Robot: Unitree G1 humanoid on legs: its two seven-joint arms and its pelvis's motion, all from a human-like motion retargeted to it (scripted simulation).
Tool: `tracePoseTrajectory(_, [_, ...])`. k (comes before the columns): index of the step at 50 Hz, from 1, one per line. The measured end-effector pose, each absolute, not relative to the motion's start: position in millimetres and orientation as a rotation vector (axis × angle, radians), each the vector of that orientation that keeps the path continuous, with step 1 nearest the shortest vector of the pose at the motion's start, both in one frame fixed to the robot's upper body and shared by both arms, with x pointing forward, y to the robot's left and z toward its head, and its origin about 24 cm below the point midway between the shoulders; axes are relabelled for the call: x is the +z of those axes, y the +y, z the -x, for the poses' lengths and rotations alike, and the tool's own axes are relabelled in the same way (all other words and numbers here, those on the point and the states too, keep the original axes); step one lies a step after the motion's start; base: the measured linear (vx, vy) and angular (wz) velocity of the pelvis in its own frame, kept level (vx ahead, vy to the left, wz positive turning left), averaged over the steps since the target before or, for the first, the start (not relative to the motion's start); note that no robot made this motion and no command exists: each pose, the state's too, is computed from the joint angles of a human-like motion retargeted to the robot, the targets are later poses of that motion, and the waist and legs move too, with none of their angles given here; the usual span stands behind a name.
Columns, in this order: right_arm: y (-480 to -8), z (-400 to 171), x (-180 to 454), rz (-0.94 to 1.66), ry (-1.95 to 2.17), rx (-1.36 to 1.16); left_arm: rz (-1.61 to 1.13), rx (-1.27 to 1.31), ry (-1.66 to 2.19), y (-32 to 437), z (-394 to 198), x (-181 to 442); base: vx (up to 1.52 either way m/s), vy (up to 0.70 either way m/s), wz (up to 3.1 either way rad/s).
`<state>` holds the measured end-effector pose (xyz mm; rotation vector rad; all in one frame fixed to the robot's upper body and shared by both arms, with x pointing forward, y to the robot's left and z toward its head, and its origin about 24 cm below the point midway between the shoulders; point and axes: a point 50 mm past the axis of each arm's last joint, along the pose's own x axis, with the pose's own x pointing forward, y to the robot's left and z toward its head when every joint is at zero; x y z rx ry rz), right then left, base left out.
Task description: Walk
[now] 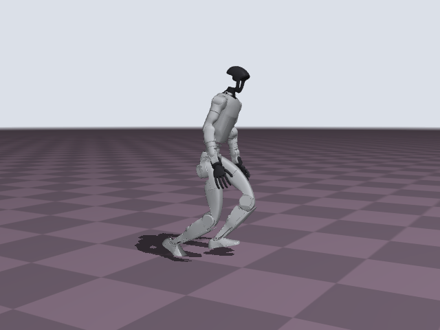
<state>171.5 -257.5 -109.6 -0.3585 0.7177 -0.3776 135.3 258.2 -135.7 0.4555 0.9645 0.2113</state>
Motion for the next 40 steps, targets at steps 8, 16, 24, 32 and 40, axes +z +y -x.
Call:
tracePoseTrajectory(8, [-230, -161, -127, 0.342, 0.816, -0.232, -0.503, 0.236, 0.959, 268, -145, -130, 0.26, -0.04, 0.88])
tracePoseTrajectory(16, [-228, -159, -130, 0.348, 0.845, -0.18, -0.522, 0.247, 0.833, 269, -186, -110, 0.35, -0.08, 0.81])
tracePoseTrajectory(24, [-231, -149, -137, 0.343, 0.918, -0.19, -0.541, 0.188, 0.72, 255, -217, -95, 0.41, -0.13, 0.58])
tracePoseTrajectory(32, [-235, -135, -144, 0.357, 0.995, -0.183, -0.472, 0.138, 0.809, 236, -197, -115, 0.47, -0.1, 0.48])
tracePoseTrajectory(40, [-240, -133, -144, 0.386, 1.011, -0.155, -0.374, 0.087, 1.051, 229, -135, -148, 0.47, -0.06, 0.35])
